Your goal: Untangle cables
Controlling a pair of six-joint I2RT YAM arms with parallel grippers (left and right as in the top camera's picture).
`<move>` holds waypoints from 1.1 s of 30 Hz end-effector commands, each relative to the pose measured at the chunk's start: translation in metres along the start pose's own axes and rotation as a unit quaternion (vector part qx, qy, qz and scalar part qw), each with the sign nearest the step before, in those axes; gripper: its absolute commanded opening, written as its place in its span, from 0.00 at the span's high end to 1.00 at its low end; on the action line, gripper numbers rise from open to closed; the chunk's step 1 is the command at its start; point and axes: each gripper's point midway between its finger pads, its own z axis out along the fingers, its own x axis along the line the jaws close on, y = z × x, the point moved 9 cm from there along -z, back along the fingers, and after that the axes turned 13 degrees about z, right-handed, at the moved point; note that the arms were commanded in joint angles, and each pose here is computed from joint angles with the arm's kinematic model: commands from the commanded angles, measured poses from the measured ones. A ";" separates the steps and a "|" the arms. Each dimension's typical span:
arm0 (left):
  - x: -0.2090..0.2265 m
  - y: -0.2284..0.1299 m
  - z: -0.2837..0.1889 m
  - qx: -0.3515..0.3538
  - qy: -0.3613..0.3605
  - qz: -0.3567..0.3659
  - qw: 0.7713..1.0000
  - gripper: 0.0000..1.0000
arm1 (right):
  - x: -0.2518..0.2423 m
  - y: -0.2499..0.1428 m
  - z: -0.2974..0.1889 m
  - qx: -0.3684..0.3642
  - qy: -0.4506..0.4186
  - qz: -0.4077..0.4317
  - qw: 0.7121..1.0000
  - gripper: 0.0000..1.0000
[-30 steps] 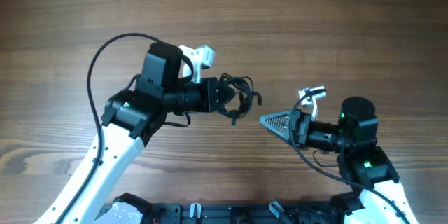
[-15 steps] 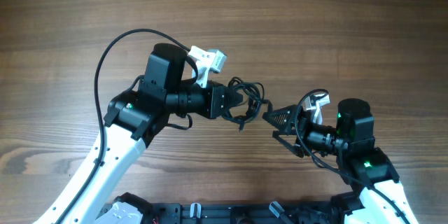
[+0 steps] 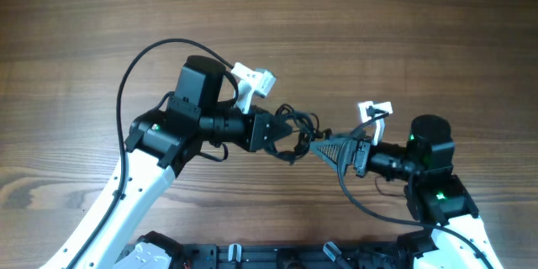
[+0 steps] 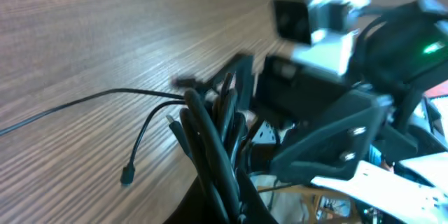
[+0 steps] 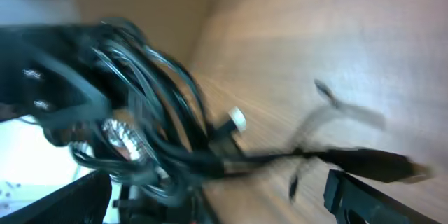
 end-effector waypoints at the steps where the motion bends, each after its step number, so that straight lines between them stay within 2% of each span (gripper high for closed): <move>1: -0.001 -0.004 -0.002 0.015 0.016 0.017 1.000 0.96 | 0.010 0.007 0.000 -0.012 0.027 -0.067 0.997 0.00; 6: 0.002 -0.006 -0.002 0.021 0.029 0.010 0.999 0.96 | 0.011 0.007 0.000 -0.014 0.029 -0.074 0.997 0.00; 11: 0.009 -0.006 -0.002 0.020 0.072 0.007 0.997 0.96 | 0.000 0.005 0.003 0.001 0.013 -0.061 0.998 0.00; 15: 0.023 -0.005 -0.006 0.012 0.158 -0.024 0.987 0.96 | -0.012 0.002 0.008 0.020 -0.006 -0.023 1.000 0.00; 17: 0.032 -0.004 -0.009 0.000 0.215 -0.053 0.975 0.96 | -0.017 0.000 0.010 0.037 -0.006 -0.009 0.999 0.00; 19: 0.036 -0.004 -0.011 -0.002 0.242 -0.054 0.969 0.96 | -0.019 -0.002 0.012 0.049 -0.001 -0.001 0.999 0.00; 23: 0.033 -0.004 -0.010 -0.001 0.226 -0.054 0.973 0.96 | -0.023 -0.001 0.014 0.053 -0.002 -0.025 0.998 0.00; 29: 0.015 -0.005 -0.003 0.021 0.110 0.024 0.993 0.96 | -0.025 -0.001 0.015 0.056 -0.003 -0.024 0.998 0.00; 33: 0.015 -0.005 -0.003 0.021 0.107 0.025 0.994 0.96 | -0.021 -0.002 0.015 0.066 0.016 -0.031 0.997 0.01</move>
